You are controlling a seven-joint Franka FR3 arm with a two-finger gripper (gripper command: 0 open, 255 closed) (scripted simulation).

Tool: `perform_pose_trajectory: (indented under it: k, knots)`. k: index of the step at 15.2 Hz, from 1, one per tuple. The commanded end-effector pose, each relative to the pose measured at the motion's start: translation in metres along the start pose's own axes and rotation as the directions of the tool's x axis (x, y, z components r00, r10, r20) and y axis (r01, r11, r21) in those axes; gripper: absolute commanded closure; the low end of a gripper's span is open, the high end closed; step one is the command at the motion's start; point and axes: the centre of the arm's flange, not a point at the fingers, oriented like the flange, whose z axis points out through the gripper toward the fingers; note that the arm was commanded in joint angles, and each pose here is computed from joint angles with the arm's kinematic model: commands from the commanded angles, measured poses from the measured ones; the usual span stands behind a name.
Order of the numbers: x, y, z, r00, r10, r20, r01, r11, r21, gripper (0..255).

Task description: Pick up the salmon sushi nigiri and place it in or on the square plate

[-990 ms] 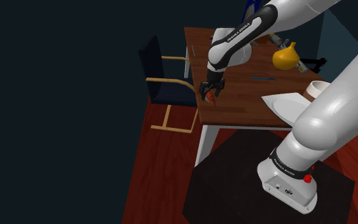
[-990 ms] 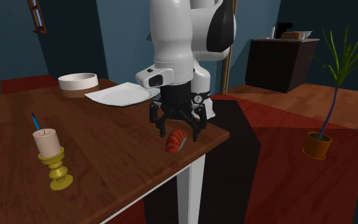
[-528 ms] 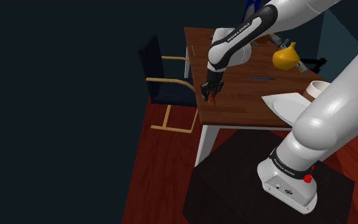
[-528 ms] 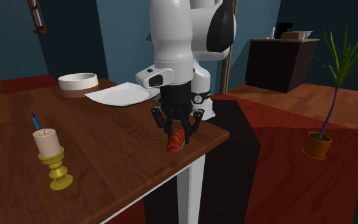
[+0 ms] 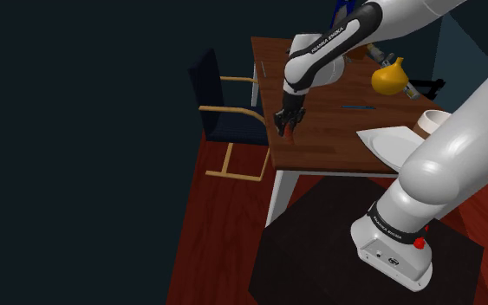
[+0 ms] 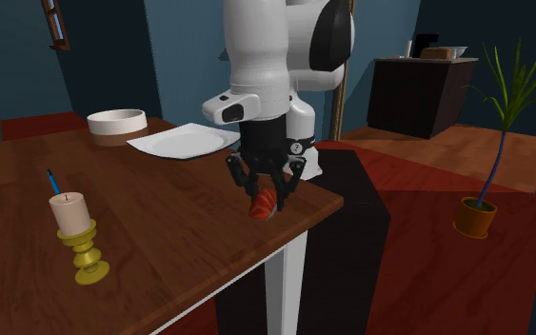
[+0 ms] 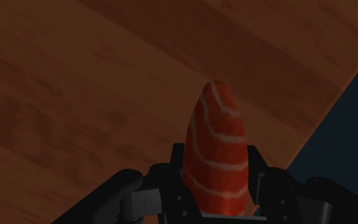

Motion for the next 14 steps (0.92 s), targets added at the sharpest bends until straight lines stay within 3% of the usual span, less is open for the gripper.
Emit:
perform_pose_trajectory:
  k: [1, 14]
  knots:
    - [-0.001, 0.0, -0.01, 1.0, 0.0, 0.0, 0.0, 1.0, 0.0, 255]
    - [-0.005, -0.003, -0.079, 1.0, 0.0, 0.0, 0.0, 1.0, 0.0, 255]
